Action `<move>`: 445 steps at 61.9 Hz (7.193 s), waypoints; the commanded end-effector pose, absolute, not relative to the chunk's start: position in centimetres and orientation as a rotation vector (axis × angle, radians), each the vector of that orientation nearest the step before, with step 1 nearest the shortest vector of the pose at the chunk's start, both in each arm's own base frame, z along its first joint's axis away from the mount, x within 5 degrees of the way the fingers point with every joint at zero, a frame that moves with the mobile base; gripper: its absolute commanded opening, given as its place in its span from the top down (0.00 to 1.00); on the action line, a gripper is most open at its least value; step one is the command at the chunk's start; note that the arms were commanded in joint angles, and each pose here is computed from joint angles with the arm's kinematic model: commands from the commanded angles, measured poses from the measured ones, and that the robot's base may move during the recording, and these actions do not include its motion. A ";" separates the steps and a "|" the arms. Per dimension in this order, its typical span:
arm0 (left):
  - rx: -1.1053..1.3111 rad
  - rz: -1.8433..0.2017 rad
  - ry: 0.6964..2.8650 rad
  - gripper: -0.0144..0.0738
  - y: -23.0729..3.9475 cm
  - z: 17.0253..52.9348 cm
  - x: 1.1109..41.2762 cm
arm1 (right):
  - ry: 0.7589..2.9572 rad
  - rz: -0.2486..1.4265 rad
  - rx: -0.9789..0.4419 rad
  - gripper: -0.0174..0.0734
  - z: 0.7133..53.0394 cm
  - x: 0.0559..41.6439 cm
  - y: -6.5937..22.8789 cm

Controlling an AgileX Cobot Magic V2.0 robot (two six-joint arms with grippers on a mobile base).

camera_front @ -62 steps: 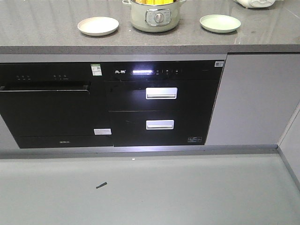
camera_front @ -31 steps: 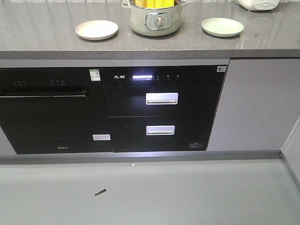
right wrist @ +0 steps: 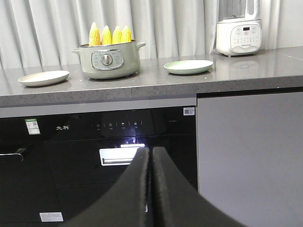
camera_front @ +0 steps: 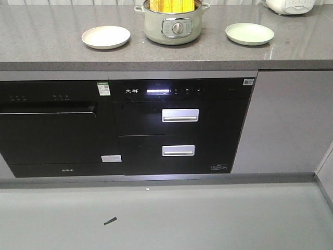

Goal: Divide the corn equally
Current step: 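Continue driving closer and align the base in front of the pot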

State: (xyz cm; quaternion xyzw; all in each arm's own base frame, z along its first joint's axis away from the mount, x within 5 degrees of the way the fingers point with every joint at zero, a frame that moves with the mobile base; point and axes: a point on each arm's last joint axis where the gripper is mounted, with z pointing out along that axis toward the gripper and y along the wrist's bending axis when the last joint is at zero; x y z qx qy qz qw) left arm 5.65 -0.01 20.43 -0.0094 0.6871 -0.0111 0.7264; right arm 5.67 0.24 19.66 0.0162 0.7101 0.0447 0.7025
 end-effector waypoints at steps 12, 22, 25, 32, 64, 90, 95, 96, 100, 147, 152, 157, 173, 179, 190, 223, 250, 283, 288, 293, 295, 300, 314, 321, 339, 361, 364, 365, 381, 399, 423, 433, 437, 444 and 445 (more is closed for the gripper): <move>-0.026 -0.034 1.444 0.84 0.0 20.7 5.5 | 1.508 0.086 0.029 0.81 20.1 5.7 0.2; -0.026 -0.034 1.444 0.84 0.0 20.7 5.5 | 1.508 0.086 0.029 0.81 20.1 5.7 0.2; -0.026 -0.034 1.444 0.84 0.0 20.7 5.5 | 1.508 0.086 0.029 0.81 20.1 5.7 0.2; -0.026 -0.034 1.444 0.84 0.0 20.7 5.5 | 1.508 0.086 0.029 0.81 20.1 5.7 0.2; -0.026 -0.034 1.444 0.84 0.0 20.7 5.5 | 1.508 0.086 0.029 0.81 20.1 5.7 0.2; -0.026 -0.034 1.444 0.84 0.0 20.7 5.5 | 1.508 0.086 0.029 0.81 20.1 5.7 0.2; -0.026 -0.034 1.444 0.84 0.0 20.7 5.5 | 1.508 0.086 0.029 0.81 20.1 5.7 0.2; -0.026 -0.034 1.444 0.84 0.0 20.7 5.5 | 1.508 0.086 0.029 0.81 20.1 5.7 0.2; -0.026 -0.034 1.444 0.84 0.0 20.7 5.5 | 1.508 0.086 0.029 0.81 20.1 5.7 0.2; -0.026 -0.034 1.444 0.84 0.0 20.7 5.5 | 1.508 0.086 0.029 0.81 20.1 5.7 0.2; -0.026 -0.034 1.444 0.84 0.0 20.7 5.5 | 1.508 0.086 0.029 0.81 20.1 5.7 0.2; -0.026 -0.034 1.444 0.84 0.0 20.7 5.5 | 1.508 0.086 0.029 0.81 20.1 5.7 0.2; -0.026 -0.034 1.444 0.84 0.0 20.7 5.5 | 1.508 0.086 0.029 0.81 20.1 5.7 0.2; -0.026 -0.034 1.444 0.84 0.0 20.7 5.5 | 1.508 0.086 0.029 0.81 20.1 5.7 0.2; -0.026 -0.034 1.444 0.84 0.0 20.7 5.5 | 1.508 0.086 0.029 0.81 20.1 5.7 0.2; -0.026 -0.034 1.444 0.84 0.0 20.7 5.5 | 1.508 0.086 0.029 0.81 20.1 5.7 0.2; -0.026 -0.034 1.444 0.84 0.0 20.7 5.5 | 1.508 0.086 0.029 0.81 20.1 5.7 0.2; -0.026 -0.034 1.444 0.84 0.0 20.7 5.5 | 1.508 0.086 0.029 0.81 20.1 5.7 0.2; -0.026 -0.034 1.444 0.84 0.0 20.7 5.5 | 1.508 0.086 0.029 0.81 20.1 5.7 0.2; -0.026 -0.034 1.444 0.84 0.0 20.7 5.5 | 1.508 0.086 0.029 0.81 20.1 5.7 0.2; -0.026 -0.034 1.444 0.84 0.0 20.7 5.5 | 1.508 0.086 0.029 0.81 20.1 5.7 0.2; -0.026 -0.034 1.444 0.84 0.0 20.7 5.5 | 1.508 0.086 0.029 0.81 20.1 5.7 0.2; -0.026 -0.034 1.444 0.84 0.0 20.7 5.5 | 1.508 0.086 0.029 0.81 20.1 5.7 0.2; -0.026 -0.034 1.444 0.84 0.0 20.7 5.5 | 1.508 0.086 0.029 0.81 20.1 5.7 0.2; -0.026 -0.034 1.444 0.84 0.0 20.7 5.5 | 1.508 0.086 0.029 0.81 20.1 5.7 0.2; -0.026 -0.034 1.444 0.84 0.0 20.7 5.5 | 1.508 0.086 0.029 0.81 20.1 5.7 0.2; -0.026 -0.034 1.444 0.84 0.0 20.7 5.5 | 1.508 0.086 0.029 0.81 20.1 5.7 0.2; -0.026 -0.034 1.444 0.84 0.0 20.7 5.5 | 1.508 0.086 0.029 0.81 20.1 5.7 0.2; -0.026 -0.034 1.444 0.84 0.0 20.7 5.5 | 1.508 0.086 0.029 0.81 20.1 5.7 0.2; -0.026 -0.034 1.444 0.84 0.0 20.7 5.5 | 1.508 0.086 0.029 0.81 20.1 5.7 0.2; -0.026 -0.034 1.444 0.84 0.0 20.7 5.5 | 1.508 0.086 0.029 0.81 20.1 5.7 0.2; -0.026 -0.034 1.444 0.84 0.0 20.7 5.5 | 1.508 0.086 0.029 0.81 20.1 5.7 0.2; -0.026 -0.034 1.444 0.84 0.0 20.7 5.5 | 1.508 0.086 0.029 0.81 20.1 5.7 0.2; -0.026 -0.034 1.444 0.84 0.0 20.7 5.5 | 1.508 0.086 0.029 0.81 20.1 5.7 0.2; -0.026 -0.034 1.444 0.84 0.0 20.7 5.5 | 1.508 0.086 0.029 0.81 20.1 5.7 0.2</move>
